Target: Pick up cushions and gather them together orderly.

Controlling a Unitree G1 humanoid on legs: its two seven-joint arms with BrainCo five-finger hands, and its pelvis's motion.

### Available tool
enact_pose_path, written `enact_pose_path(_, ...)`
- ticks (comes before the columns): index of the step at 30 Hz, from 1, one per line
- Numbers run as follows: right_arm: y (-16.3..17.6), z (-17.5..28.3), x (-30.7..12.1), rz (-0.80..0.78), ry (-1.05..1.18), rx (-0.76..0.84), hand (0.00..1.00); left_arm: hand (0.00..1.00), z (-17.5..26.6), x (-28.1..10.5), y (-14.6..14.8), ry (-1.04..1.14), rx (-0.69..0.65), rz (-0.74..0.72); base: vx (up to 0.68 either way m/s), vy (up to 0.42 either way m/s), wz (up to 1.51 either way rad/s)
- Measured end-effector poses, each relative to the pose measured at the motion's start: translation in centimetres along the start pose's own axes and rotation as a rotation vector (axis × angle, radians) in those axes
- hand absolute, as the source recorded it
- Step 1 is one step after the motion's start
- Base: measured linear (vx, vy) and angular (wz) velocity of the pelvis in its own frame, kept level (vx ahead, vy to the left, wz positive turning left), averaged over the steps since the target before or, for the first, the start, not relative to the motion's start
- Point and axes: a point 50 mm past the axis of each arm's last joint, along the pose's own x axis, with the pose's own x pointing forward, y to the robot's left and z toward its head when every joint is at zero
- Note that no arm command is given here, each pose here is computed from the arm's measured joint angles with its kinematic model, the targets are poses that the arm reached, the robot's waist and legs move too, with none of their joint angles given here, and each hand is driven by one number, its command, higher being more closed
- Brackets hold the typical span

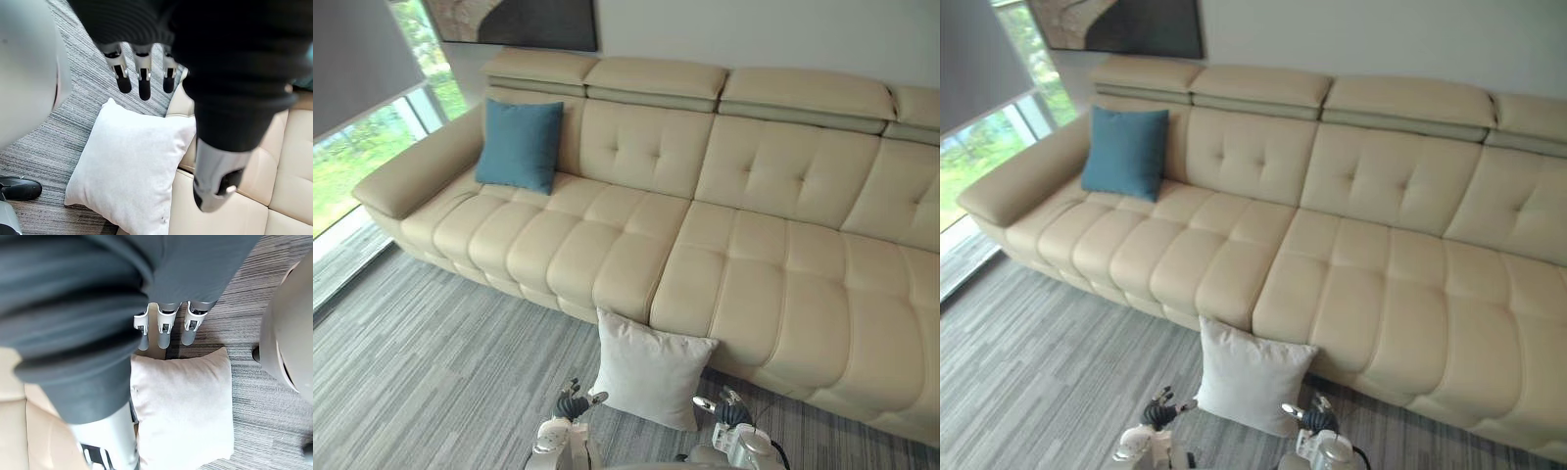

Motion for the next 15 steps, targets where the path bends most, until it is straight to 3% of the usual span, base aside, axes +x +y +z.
enact_pose_path(7, 0.5, -0.7, -0.2, 0.017, 0.02, -0.01, 0.0, 0.0, -0.6, 0.0, 0.6, 0.03, 0.004, 0.018, 0.13, 0.178, -0.4)
enact_pose_path(12, 0.5, 0.0, 0.1, 0.015, 0.002, -0.029, 0.0, 0.0, -0.3, 0.2, 0.8, 0.025, 0.005, 0.028, 0.01, 0.002, -0.07)
enact_pose_path(15, -0.1, 2.7, 0.9, -0.003, -0.068, -0.061, 0.0, 0.0, 1.5, 0.7, 0.7, -0.025, -0.032, 0.052, -0.13, -0.046, 0.0)
